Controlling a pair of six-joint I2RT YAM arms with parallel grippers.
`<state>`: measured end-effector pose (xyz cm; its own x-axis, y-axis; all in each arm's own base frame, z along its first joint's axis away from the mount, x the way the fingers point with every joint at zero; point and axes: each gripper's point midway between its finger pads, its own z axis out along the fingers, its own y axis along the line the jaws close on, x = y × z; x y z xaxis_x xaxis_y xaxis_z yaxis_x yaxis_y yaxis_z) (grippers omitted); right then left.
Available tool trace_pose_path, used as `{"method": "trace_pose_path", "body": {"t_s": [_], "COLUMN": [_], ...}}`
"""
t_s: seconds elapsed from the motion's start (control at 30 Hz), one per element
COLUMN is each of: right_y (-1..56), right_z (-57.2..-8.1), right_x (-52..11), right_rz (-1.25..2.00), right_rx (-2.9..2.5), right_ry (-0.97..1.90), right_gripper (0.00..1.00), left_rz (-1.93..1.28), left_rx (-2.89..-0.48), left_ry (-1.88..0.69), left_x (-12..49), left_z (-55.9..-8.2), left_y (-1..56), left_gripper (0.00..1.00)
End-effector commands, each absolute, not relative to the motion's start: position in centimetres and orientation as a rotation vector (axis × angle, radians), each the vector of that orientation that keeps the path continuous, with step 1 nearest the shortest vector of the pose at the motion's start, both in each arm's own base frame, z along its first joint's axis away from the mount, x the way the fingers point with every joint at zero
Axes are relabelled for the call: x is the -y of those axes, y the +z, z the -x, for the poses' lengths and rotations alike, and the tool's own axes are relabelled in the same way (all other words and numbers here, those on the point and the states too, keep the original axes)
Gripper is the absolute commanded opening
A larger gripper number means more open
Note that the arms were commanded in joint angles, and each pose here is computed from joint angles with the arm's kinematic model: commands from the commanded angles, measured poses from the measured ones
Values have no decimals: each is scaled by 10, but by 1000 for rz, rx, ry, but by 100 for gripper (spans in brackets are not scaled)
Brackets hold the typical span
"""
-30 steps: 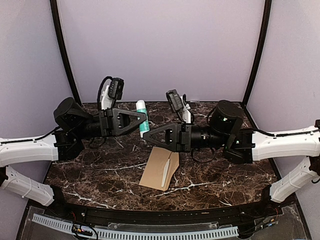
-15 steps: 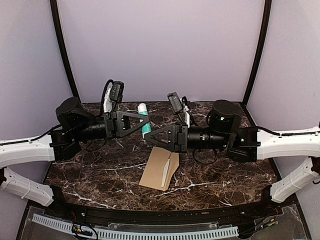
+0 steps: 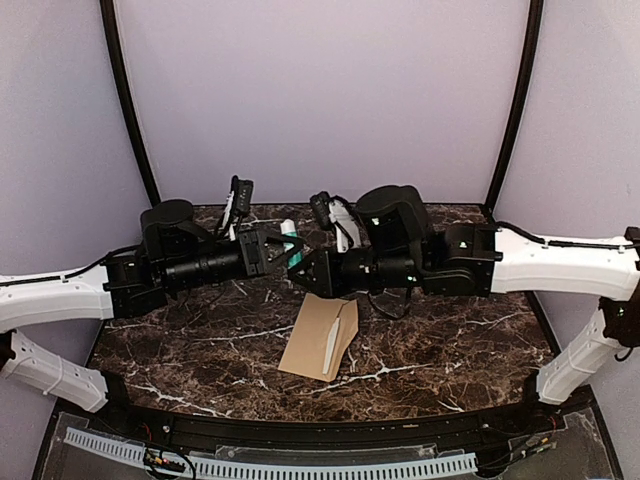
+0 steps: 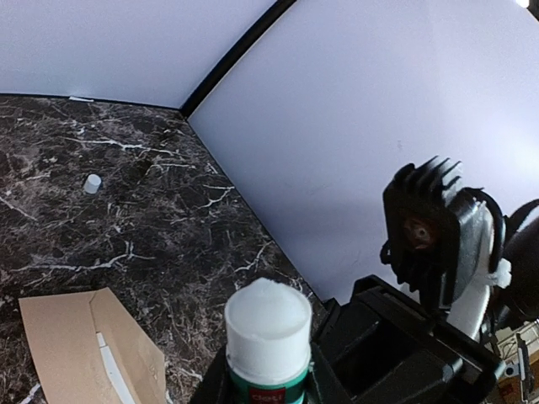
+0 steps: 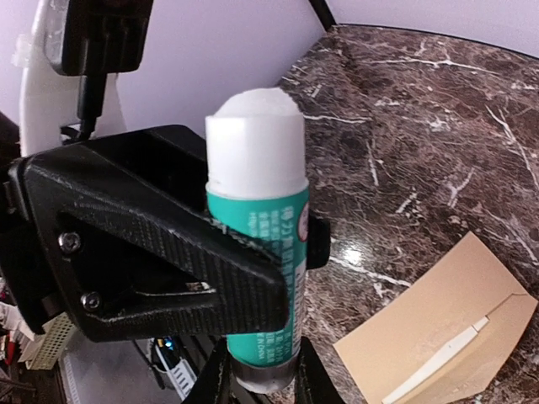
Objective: Place the letter into the envelope and seal it
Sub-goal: Screw the solid glue.
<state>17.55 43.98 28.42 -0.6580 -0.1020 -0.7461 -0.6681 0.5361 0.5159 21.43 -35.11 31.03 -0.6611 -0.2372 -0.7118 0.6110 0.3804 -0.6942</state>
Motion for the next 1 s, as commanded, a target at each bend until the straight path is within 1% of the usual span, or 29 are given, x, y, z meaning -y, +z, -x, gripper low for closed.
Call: {"method": "trace_pose_path", "body": {"t_s": [0.0, 0.2, 0.3, 0.37, 0.57, 0.63, 0.73, 0.83, 0.97], "right_y": [285, 275, 281, 289, 323, 328, 339, 360, 374], "right_z": [-204, -207, -202, -195, -164, -150, -134, -125, -112], "right_x": [-446, -457, -456, -451, -429, -424, -413, -401, -400], "right_rz": [512, 515, 522, 536, 621, 684, 734, 728, 779], "right_rx": [-2111, -2145, -2127, -2095, -1953, -1898, -1803, -1666, -1568], "right_ry": [886, 795, 838, 894, 1126, 1229, 1407, 1572, 1683], "right_gripper": [11, 11, 14, 19, 50, 58, 66, 71, 74], "left_rz": [-280, -190, -178, -171, -202, -222, -293, -429, -563], "left_rx": [-2001, -2064, -2043, -2021, -1944, -1896, -1786, -1691, -1579], "left_ry": [-1362, -1359, -1374, -1385, -1435, -1478, -1570, -1662, -1747], "left_x": [361, 361, 359, 356, 351, 349, 350, 354, 356], "left_z": [-209, -214, -212, -212, -208, -205, -194, -175, -154], "left_y": [277, 260, 266, 273, 298, 311, 335, 354, 372], "left_gripper": [0, 0, 0, 0, 0, 0, 0, 0, 0]}}
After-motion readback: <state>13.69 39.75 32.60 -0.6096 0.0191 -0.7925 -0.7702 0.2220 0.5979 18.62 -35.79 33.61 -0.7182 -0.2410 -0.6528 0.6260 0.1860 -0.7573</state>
